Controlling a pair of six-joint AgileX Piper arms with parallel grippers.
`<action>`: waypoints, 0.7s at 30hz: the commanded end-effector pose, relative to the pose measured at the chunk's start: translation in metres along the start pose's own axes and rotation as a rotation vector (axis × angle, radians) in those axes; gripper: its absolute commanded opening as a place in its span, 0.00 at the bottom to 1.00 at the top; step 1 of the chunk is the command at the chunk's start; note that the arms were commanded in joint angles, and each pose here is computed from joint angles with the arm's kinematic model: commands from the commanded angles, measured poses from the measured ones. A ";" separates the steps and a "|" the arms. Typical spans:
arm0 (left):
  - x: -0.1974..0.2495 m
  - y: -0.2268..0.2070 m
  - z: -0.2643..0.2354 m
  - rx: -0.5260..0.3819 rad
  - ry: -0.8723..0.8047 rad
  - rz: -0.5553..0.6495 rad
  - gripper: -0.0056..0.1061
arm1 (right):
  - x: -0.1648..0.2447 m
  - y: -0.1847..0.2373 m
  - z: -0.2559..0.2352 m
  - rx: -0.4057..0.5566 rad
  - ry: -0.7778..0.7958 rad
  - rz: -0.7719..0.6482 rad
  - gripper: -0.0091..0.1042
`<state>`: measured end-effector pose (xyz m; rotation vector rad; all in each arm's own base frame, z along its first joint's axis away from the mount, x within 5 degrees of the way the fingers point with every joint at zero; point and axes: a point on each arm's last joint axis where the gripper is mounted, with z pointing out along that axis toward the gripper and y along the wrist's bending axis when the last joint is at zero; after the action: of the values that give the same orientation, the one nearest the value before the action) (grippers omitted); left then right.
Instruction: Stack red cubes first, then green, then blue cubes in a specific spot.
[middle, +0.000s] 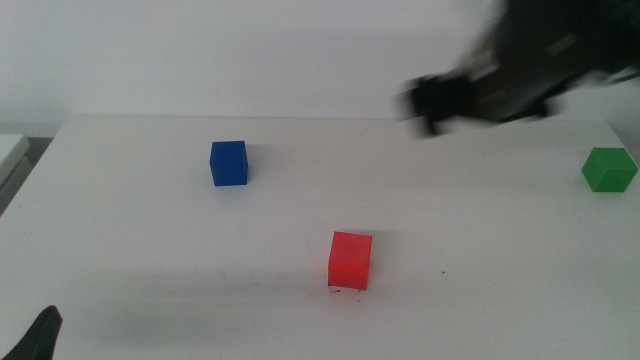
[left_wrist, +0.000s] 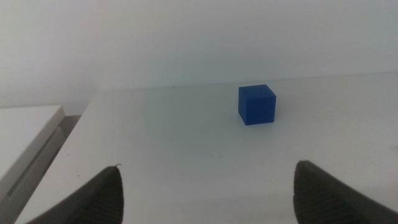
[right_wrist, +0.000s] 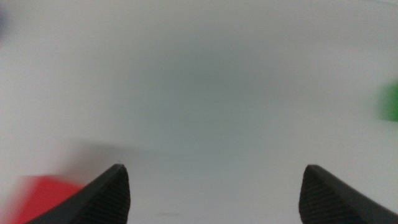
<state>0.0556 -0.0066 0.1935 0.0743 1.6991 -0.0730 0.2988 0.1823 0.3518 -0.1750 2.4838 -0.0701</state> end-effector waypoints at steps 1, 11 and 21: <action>-0.001 0.000 0.000 -0.003 -0.014 -0.002 0.89 | -0.005 -0.053 0.005 0.101 0.070 -0.048 0.83; -0.001 0.000 0.000 -0.003 -0.014 -0.005 0.89 | -0.010 -0.227 0.086 0.070 0.122 0.164 0.81; -0.001 0.000 0.000 -0.003 -0.014 -0.003 0.89 | -0.007 -0.286 0.166 0.102 0.226 0.178 0.80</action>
<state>0.0556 -0.0066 0.1935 0.0743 1.6991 -0.0730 0.4314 -0.0958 0.2479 0.1095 2.7103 -0.1443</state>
